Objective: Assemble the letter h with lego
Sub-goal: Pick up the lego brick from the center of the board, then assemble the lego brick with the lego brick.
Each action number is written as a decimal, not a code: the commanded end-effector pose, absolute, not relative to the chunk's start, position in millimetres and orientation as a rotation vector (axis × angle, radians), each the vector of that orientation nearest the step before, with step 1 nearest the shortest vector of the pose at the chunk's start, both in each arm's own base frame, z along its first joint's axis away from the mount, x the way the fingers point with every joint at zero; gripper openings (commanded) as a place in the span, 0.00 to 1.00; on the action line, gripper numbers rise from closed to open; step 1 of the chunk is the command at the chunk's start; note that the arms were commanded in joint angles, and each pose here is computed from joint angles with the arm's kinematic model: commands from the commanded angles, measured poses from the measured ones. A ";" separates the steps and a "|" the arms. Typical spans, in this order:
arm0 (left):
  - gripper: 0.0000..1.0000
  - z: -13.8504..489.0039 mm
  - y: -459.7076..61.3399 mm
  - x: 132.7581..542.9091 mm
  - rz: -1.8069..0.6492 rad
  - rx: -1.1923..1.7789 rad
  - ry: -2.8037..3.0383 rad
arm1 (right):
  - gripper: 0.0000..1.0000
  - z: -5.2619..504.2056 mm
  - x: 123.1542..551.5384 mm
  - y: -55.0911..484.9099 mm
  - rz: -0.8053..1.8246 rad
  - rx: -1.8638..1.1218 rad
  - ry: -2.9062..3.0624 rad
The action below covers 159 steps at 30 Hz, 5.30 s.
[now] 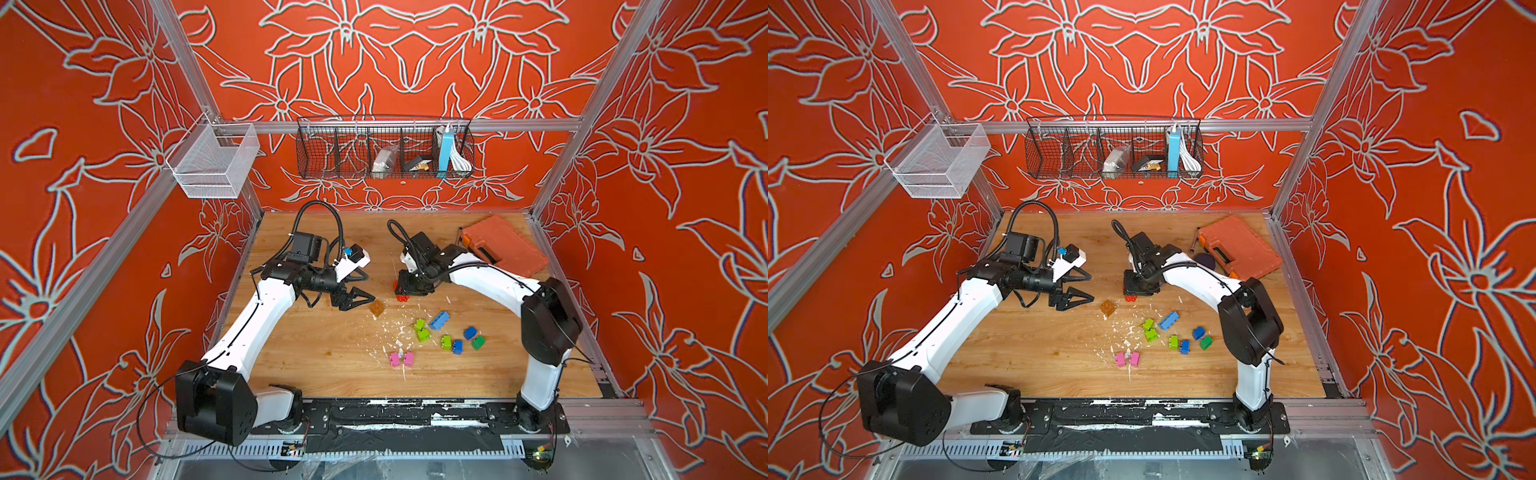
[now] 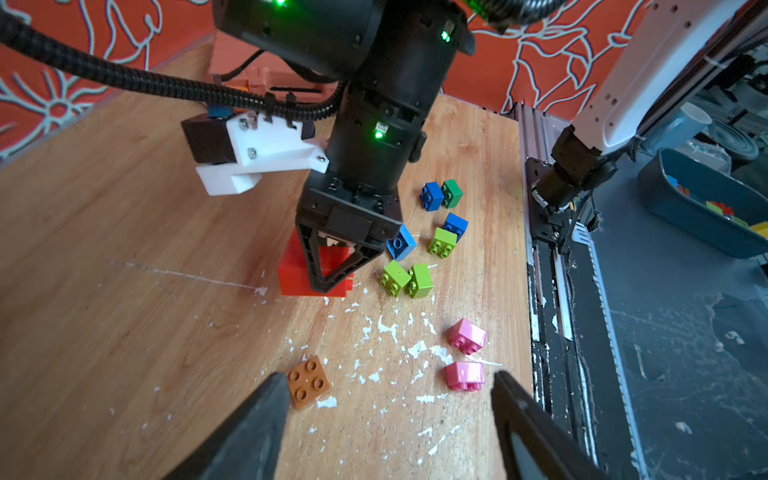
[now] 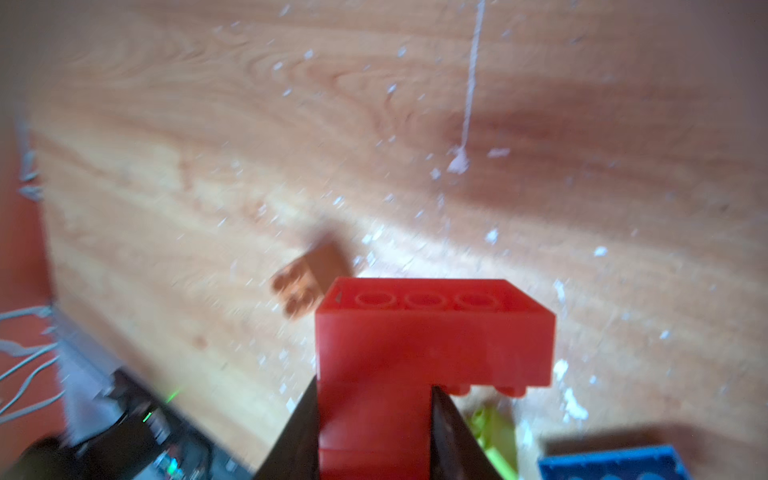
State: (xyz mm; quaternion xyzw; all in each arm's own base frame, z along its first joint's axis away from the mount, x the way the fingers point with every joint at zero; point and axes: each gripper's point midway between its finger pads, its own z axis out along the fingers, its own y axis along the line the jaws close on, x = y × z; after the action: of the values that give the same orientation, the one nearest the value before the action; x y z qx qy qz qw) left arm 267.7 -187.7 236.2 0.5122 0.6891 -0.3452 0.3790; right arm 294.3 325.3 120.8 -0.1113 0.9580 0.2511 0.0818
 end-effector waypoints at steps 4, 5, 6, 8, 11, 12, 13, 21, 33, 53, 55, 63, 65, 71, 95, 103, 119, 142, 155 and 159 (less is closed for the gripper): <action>0.88 210.1 -205.9 236.9 -0.811 1.706 1.280 | 0.36 133.4 244.6 333.7 1.104 -0.333 2.965; 0.91 202.1 -208.7 234.0 -0.788 1.749 1.229 | 0.36 134.4 239.3 335.8 1.147 -0.338 2.974; 0.92 195.2 -211.7 234.6 -0.756 1.783 1.204 | 0.36 135.5 235.1 338.0 1.190 -0.342 2.982; 0.92 176.3 -220.7 240.8 -0.675 1.864 1.233 | 0.35 134.1 228.6 340.4 1.249 -0.338 3.005; 0.87 148.0 -228.7 250.7 -0.529 1.970 1.245 | 0.33 134.6 222.9 345.7 1.333 -0.325 3.017; 0.86 140.5 -229.5 252.0 -0.495 1.997 1.238 | 0.33 135.8 221.9 347.3 1.360 -0.324 3.014; 0.84 134.3 -230.3 252.2 -0.467 2.026 1.228 | 0.33 137.5 220.4 349.0 1.388 -0.322 3.012; 0.68 127.3 -240.0 263.3 -0.395 1.994 1.239 | 0.33 143.2 212.7 352.5 1.477 -0.332 3.010; 0.50 119.6 -244.1 254.3 -0.418 2.033 1.170 | 0.34 139.0 205.1 353.6 1.522 -0.326 3.033; 0.18 128.4 -248.6 233.6 -0.621 1.943 1.289 | 0.55 147.7 202.8 326.7 1.294 -0.616 2.860; 0.18 130.7 -250.1 229.5 -0.681 1.906 1.322 | 0.56 151.6 202.8 318.8 1.232 -0.695 2.782; 0.17 142.6 -252.6 223.7 -0.898 1.759 1.442 | 0.53 167.9 195.3 311.1 1.196 -0.998 2.425; 0.18 146.2 -250.6 225.2 -0.950 1.712 1.461 | 0.53 175.1 193.8 314.7 1.209 -1.079 2.294; 0.18 149.9 -247.9 227.4 -1.026 1.642 1.503 | 0.63 198.7 194.6 313.9 1.039 -1.233 1.872; 0.21 153.1 -250.5 228.8 -1.117 1.577 1.543 | 0.51 198.1 199.6 341.3 0.926 -1.388 1.700; 0.32 165.7 -244.0 236.7 -1.112 1.509 1.553 | 0.31 190.0 202.6 347.4 0.971 -1.363 1.772; 1.00 172.2 -125.0 314.8 -0.735 0.966 1.947 | 0.20 179.5 260.8 363.5 0.808 -1.185 2.074; 1.00 112.8 35.9 382.3 -0.051 -0.092 2.283 | 0.16 126.8 277.8 387.1 0.463 -1.077 2.486; 1.00 97.3 53.0 370.0 0.042 -0.190 2.393 | 0.17 114.0 291.2 389.5 0.346 -0.954 2.543; 1.00 94.6 46.7 370.7 0.003 -0.157 2.414 | 0.17 109.8 289.7 389.0 0.329 -0.953 2.557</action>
State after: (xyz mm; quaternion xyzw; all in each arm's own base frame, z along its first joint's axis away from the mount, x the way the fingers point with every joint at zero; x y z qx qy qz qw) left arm 374.5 42.9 98.6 -0.0470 0.9268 -0.0015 0.3727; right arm 288.0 388.3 111.7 -0.3547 0.9046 0.1300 0.1972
